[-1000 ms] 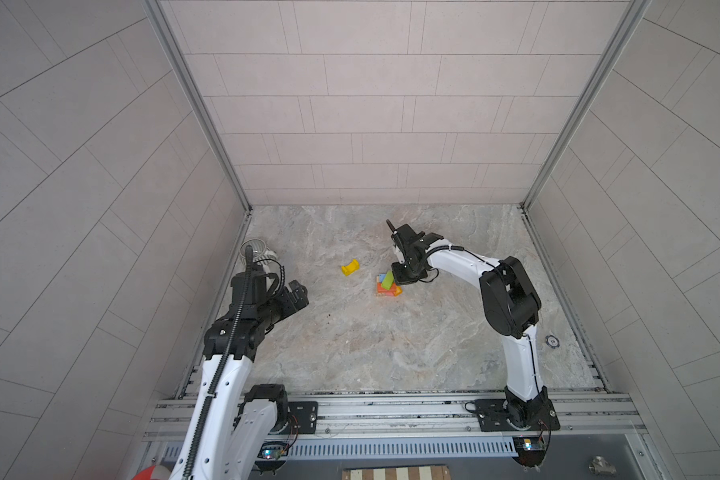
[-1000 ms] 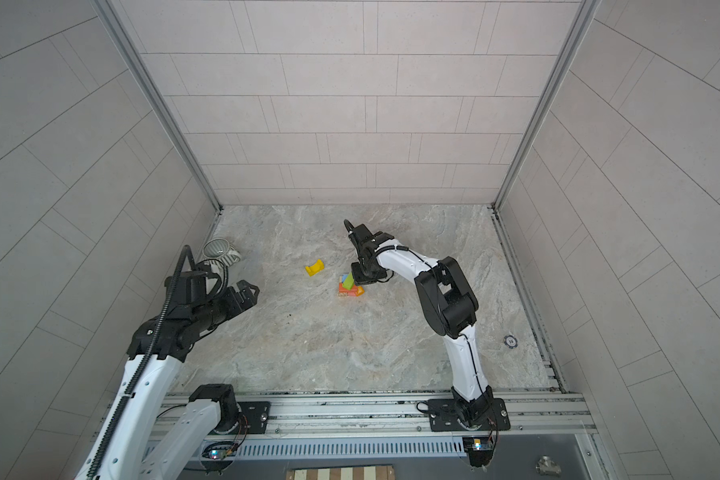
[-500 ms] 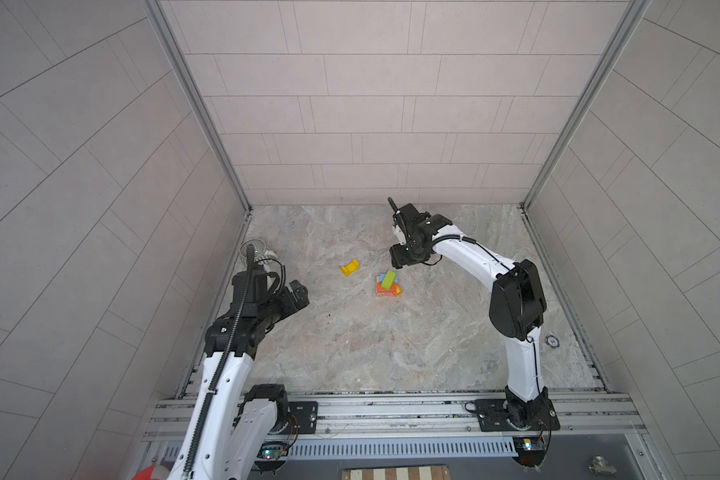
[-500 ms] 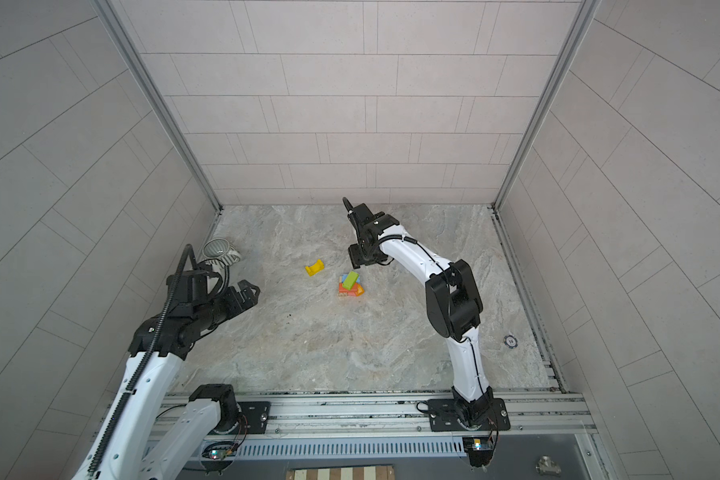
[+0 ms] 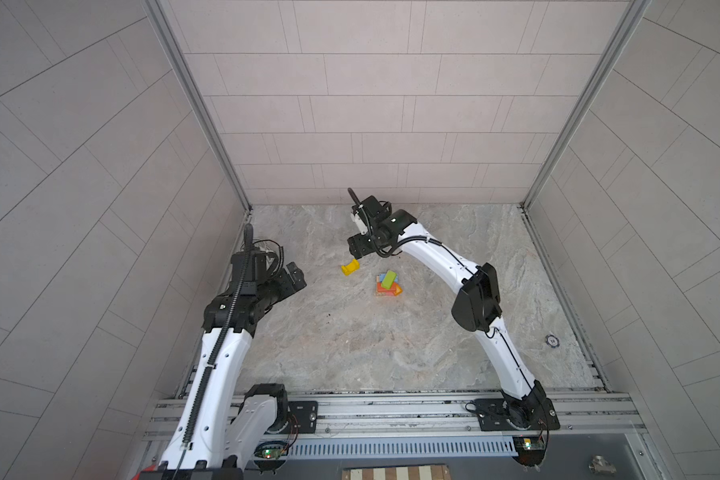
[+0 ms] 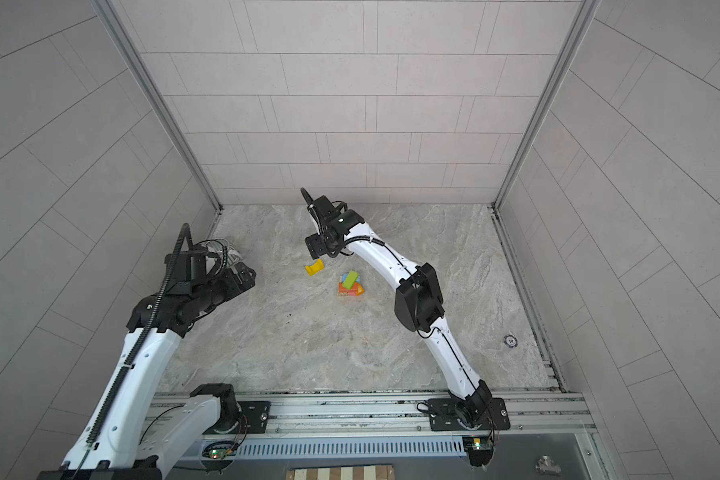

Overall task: Build the wood block tower
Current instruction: 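Move the right gripper back to the yellow arch block and grasp it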

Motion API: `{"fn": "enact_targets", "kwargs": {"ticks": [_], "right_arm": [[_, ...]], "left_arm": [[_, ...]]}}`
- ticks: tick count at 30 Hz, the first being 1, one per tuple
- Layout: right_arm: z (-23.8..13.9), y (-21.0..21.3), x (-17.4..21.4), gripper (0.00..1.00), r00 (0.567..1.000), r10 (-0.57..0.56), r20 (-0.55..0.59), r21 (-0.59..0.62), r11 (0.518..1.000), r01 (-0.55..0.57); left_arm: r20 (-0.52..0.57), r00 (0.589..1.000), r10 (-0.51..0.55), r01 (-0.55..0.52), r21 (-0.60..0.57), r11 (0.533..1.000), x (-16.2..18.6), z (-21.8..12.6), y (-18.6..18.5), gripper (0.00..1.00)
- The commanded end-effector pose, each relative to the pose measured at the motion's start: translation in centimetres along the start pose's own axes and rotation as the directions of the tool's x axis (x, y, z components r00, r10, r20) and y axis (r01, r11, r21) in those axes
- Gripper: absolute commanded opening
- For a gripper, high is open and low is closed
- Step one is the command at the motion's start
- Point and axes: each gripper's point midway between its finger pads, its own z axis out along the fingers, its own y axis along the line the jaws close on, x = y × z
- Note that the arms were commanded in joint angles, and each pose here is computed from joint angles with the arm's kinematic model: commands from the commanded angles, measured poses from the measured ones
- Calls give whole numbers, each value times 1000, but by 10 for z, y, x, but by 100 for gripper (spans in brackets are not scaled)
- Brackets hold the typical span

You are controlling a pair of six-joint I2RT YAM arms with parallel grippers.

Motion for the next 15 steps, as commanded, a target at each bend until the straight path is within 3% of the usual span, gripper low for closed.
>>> {"fn": "enact_targets", "kwargs": {"ticks": [1, 5, 15], "right_arm": [[14, 8, 6, 87, 1000, -18, -11, 10, 1000, 18], [34, 16, 9, 94, 999, -48, 5, 37, 998, 48], [70, 31, 23, 96, 999, -34, -18, 16, 999, 35]], "left_arm": [[32, 999, 3, -3, -1, 1000, -8, -5, -2, 100], [24, 1000, 12, -12, -17, 1000, -2, 0, 5, 100], [5, 1000, 16, -16, -26, 1000, 10, 9, 13, 100]]}}
